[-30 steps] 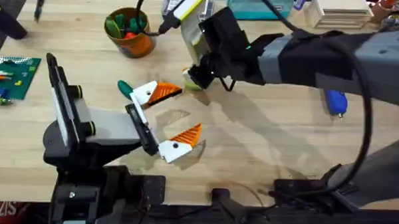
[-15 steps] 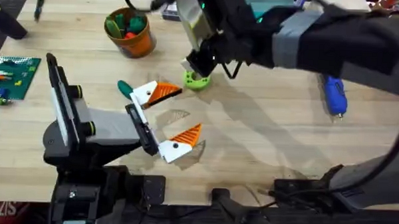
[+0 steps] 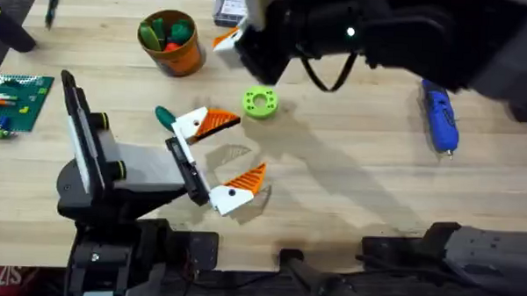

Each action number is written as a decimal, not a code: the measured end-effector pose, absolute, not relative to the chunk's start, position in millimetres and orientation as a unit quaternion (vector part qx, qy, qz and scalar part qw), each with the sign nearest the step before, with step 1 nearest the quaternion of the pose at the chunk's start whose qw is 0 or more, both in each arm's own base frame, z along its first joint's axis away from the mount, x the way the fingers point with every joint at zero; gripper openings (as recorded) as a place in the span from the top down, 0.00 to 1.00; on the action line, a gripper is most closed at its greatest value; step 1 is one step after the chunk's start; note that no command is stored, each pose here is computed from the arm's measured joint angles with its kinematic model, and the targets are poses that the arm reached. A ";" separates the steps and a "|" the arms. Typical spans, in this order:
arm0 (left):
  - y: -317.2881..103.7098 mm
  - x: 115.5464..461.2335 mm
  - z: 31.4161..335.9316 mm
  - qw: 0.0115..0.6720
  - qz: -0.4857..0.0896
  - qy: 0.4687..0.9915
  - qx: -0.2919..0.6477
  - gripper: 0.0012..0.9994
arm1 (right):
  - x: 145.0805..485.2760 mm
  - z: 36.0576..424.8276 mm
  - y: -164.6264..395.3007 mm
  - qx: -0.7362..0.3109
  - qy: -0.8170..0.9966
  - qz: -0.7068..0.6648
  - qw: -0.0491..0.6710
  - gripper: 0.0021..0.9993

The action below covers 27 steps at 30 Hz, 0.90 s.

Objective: Pick up the gripper from the table and insert it into the empty holder that is missing its gripper. Then pick up a screw, insert it into the mounting hole, and use the screwdriver to tighten it. Finally, clean up the table by picking up the vegetable and placing it into the bucket.

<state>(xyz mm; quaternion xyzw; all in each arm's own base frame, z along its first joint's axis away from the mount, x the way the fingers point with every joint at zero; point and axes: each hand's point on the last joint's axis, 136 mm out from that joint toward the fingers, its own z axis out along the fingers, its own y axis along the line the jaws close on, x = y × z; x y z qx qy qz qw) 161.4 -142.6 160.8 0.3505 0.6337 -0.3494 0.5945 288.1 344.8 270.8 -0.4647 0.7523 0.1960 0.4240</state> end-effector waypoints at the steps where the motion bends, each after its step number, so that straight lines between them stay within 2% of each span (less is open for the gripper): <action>1: -142.6 161.4 160.8 0.595 -0.349 0.634 0.351 0.02 | 263.1 275.7 355.8 -0.477 0.745 0.213 0.415 1.00; 7: -142.6 161.4 160.8 0.595 -0.349 0.634 0.351 0.02 | 219.7 272.2 379.8 -0.506 0.731 0.240 0.389 1.00; 13: -142.6 161.4 160.8 0.595 -0.349 0.634 0.351 0.02 | 194.2 263.0 385.6 -0.527 0.729 0.245 0.361 1.00; 27: -142.6 161.4 160.8 0.595 -0.349 0.634 0.351 0.02 | 194.7 254.3 386.4 -0.529 0.735 0.241 0.350 1.00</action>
